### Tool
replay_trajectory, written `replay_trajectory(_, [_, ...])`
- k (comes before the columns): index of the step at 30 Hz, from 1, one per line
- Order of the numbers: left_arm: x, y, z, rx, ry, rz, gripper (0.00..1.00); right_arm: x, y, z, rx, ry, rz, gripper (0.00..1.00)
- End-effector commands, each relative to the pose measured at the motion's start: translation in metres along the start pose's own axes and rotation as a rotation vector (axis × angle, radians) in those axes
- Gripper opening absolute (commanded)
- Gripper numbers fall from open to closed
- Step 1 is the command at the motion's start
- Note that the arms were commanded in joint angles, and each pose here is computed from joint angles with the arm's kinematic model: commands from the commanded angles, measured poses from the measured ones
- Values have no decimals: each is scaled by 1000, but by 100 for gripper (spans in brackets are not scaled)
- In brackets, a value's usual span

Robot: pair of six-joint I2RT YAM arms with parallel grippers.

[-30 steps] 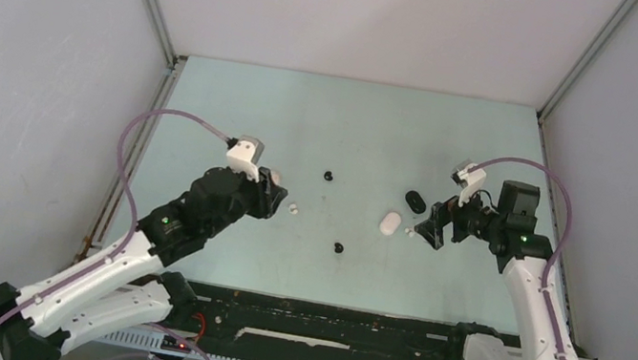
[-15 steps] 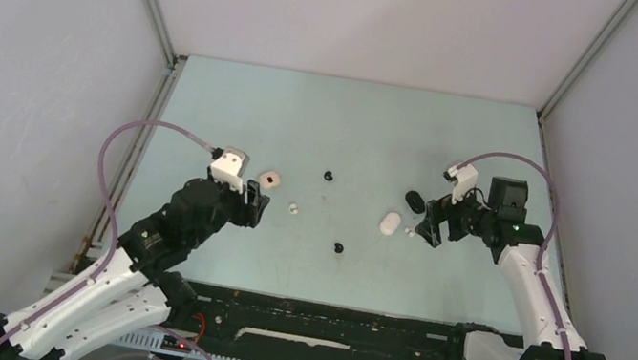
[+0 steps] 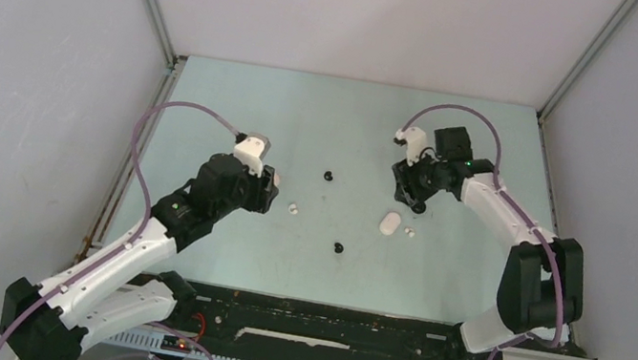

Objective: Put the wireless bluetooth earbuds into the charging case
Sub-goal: Pick up the charging case at the center of the board.

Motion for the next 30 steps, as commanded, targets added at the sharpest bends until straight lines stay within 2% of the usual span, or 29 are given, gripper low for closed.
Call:
replay_trajectory(1, [17,-7,8,-45,-87,-21,56,14,13,-12,-36,64,97,56])
replay_trajectory(6, [15,0,9,4,-86,-46,57,9,11,-20,-84,116,140,62])
replay_trajectory(17, [10,-8,4,-55,-48,-35,56,-15,-22,-20,-182,172,84,66])
replay_trajectory(30, [8,-9,4,-74,-45,-38,56,-38,-35,-46,-154,232,46,68])
Point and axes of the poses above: each gripper's point midway between its finger pads, its own z axis back along the fingers, its own y axis along the line the jaws close on, x = y × z, the point moved 6 cm from there along z, back along the fingers, and after that the axes turned 12 degrees about z, right-handed, at the moved point
